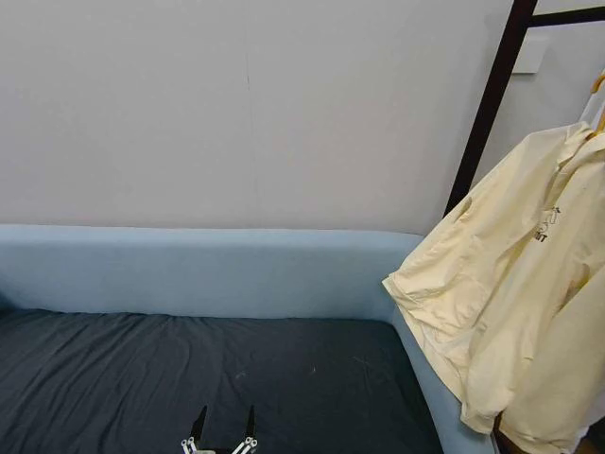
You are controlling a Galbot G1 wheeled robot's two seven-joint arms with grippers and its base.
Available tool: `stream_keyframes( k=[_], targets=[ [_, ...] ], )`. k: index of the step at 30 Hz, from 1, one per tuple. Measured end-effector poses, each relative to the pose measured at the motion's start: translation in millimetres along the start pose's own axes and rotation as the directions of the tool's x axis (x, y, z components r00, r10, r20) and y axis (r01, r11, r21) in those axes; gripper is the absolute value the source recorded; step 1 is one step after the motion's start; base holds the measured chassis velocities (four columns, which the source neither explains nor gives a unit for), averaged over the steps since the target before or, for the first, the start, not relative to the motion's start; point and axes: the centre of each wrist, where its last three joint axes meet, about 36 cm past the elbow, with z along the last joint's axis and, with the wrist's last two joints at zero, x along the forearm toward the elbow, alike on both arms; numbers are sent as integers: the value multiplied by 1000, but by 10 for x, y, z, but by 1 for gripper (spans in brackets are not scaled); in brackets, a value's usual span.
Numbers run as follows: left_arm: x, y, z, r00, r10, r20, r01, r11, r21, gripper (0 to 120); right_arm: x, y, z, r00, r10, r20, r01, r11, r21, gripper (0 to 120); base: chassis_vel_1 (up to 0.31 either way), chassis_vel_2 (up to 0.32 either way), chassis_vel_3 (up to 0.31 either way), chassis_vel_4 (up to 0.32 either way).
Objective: Pick up the clothes from the sofa and hang them on the clothes hanger.
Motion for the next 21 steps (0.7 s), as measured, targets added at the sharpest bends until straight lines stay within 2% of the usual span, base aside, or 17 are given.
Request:
stream_keyframes(
  k=[1, 5, 9, 14, 21],
  targets=[
    [0, 0, 0, 1000, 0, 0, 0, 1000, 0, 100, 0, 0, 0, 1000, 0, 0, 0, 1000, 0, 8, 0, 0, 0, 0],
    [-39, -93, 38, 999, 36, -26, -35, 999, 9, 100, -311, -233, 580, 999, 33, 16, -33, 999, -8, 8, 0, 0, 0, 0],
    [-26, -120, 41, 999, 37, -35, -37, 999, 13, 100, -587, -454, 764, 996, 76, 45, -75, 997, -11, 8, 0, 0, 0, 0],
    [-15, -143, 40, 999, 31, -39, -30, 999, 20, 100, -888, -553, 627, 993, 82, 85, -82, 997, -6, 8, 0, 0, 0, 0],
    [-29, -180, 39, 999, 27, -39, -26, 999, 27, 100, -1240, -395, 439, 988, 48, 147, -59, 996, 72, 8, 0, 0, 0, 0]
  ],
)
